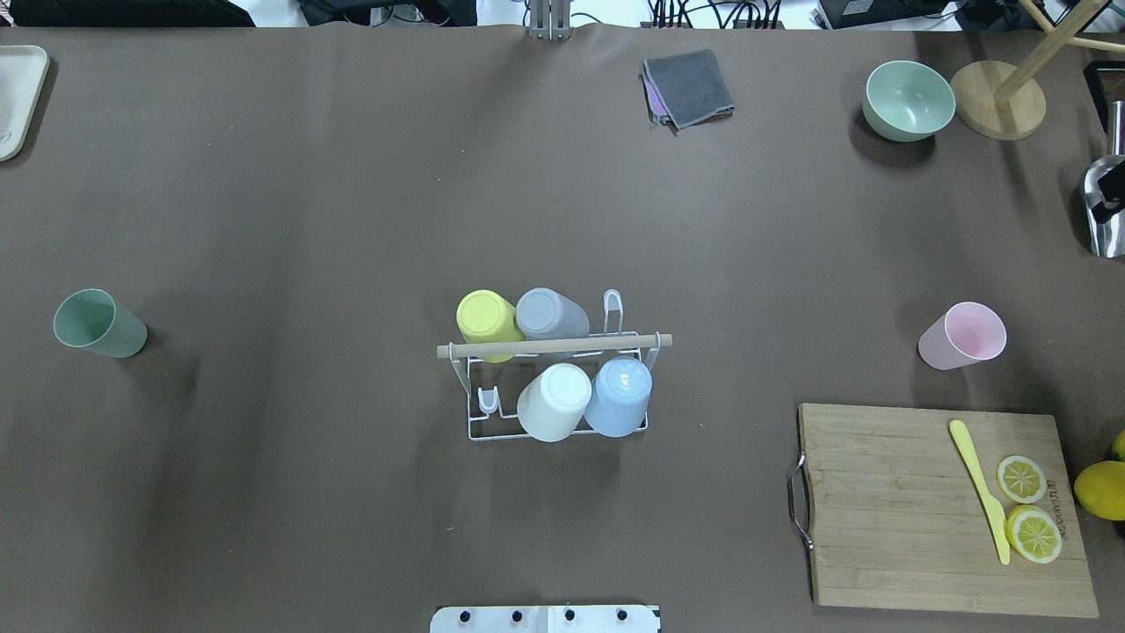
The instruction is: Place cup on cup holder
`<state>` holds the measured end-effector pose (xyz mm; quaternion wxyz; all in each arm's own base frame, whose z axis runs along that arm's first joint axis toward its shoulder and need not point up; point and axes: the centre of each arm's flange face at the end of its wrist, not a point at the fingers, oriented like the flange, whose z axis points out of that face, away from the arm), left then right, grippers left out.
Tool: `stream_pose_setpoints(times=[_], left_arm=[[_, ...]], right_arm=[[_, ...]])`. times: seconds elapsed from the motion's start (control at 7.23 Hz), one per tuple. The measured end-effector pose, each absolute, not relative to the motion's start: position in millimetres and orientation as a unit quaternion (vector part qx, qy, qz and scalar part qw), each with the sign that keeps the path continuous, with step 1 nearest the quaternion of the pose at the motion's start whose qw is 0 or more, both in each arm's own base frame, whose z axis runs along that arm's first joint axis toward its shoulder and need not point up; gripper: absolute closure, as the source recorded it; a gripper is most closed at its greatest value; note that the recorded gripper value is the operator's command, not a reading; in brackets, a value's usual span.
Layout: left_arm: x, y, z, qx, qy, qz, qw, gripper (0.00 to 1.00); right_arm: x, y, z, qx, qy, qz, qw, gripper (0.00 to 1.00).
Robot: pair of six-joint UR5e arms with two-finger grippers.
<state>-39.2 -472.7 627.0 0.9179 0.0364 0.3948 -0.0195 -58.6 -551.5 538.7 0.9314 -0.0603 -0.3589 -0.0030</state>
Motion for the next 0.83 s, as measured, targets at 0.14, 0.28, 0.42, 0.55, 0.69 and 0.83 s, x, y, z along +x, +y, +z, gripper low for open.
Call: stream_pose_setpoints(times=[0.14,0.28,0.42,0.55,0.69,0.83], left_arm=[[-38.8,-472.9,626.7,0.037,0.395,-0.019,0.918,0.03],[-38.0,-474.5,626.0,0.037,0.395,-0.018,0.918,0.03],[-35.8,-478.0,624.7,0.037,0.395,-0.016,0.918,0.03],[-28.8,-483.9,622.7,0.036,0.395,-0.009,0.918,0.03],[-13.6,-493.7,618.7,0.032,0.396,0.003,0.918,0.03],[7.0,-508.1,610.8,0.024,0.396,0.010,0.918,0.03]], right_arm=[[-70.6,-562.6,542.4,-0.074,-0.367,-0.003,0.927,0.05],[-82.2,-575.3,546.7,-0.089,-0.380,-0.003,0.921,0.06],[-92.9,-584.4,553.4,-0.107,-0.390,0.001,0.915,0.06],[-103.3,-588.8,558.7,-0.122,-0.392,0.009,0.912,0.06],[-116.1,-590.1,563.6,-0.138,-0.390,0.016,0.910,0.06],[-126.8,-592.9,569.8,-0.151,-0.386,0.020,0.910,0.05]])
